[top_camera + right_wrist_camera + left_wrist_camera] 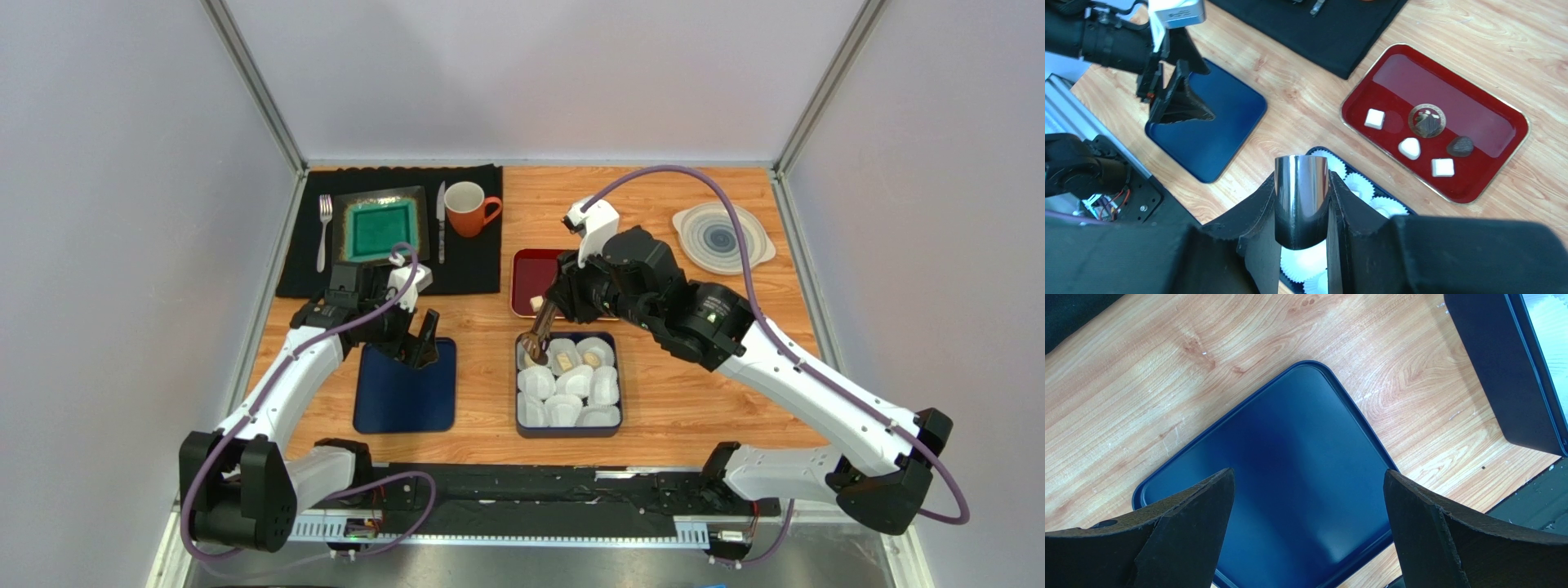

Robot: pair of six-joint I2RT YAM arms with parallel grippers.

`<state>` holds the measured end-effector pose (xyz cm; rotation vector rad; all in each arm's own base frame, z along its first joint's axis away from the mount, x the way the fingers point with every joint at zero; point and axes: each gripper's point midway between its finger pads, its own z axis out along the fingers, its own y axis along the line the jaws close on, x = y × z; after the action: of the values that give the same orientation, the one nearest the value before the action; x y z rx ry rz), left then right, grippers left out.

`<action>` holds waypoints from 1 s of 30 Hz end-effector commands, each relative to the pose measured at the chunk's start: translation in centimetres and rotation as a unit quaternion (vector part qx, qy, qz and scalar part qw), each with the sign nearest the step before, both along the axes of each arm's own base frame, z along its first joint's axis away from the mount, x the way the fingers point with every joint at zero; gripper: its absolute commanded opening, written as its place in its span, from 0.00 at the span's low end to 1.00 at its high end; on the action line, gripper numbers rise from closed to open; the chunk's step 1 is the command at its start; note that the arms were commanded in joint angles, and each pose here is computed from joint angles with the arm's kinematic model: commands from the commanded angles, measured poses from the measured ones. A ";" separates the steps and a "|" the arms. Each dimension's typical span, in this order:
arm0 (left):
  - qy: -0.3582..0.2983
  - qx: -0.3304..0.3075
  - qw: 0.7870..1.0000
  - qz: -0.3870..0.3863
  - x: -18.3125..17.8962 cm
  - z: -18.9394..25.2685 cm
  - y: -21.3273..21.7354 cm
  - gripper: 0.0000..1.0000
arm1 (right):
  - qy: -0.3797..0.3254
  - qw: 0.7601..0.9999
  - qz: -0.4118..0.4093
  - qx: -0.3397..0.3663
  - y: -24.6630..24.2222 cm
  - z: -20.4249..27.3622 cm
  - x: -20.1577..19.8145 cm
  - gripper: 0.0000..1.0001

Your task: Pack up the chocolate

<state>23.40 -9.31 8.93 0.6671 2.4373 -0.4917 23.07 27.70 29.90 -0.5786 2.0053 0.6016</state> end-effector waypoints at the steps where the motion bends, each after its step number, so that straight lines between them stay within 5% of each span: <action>1: -0.010 -0.006 1.000 0.003 0.6 0.8 -0.1 0.99 | -0.007 1.000 -0.009 0.021 0.1 0.9 -0.9 0.04; 30: -0.018 -0.012 1.000 -0.002 0.6 1.5 -0.3 0.99 | 0.017 1.000 -0.002 0.020 1.6 -1.6 -1.6 0.14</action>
<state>23.30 -9.40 8.93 0.6673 2.4388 -0.5003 21.01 28.33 26.34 -0.5854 2.0858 0.5951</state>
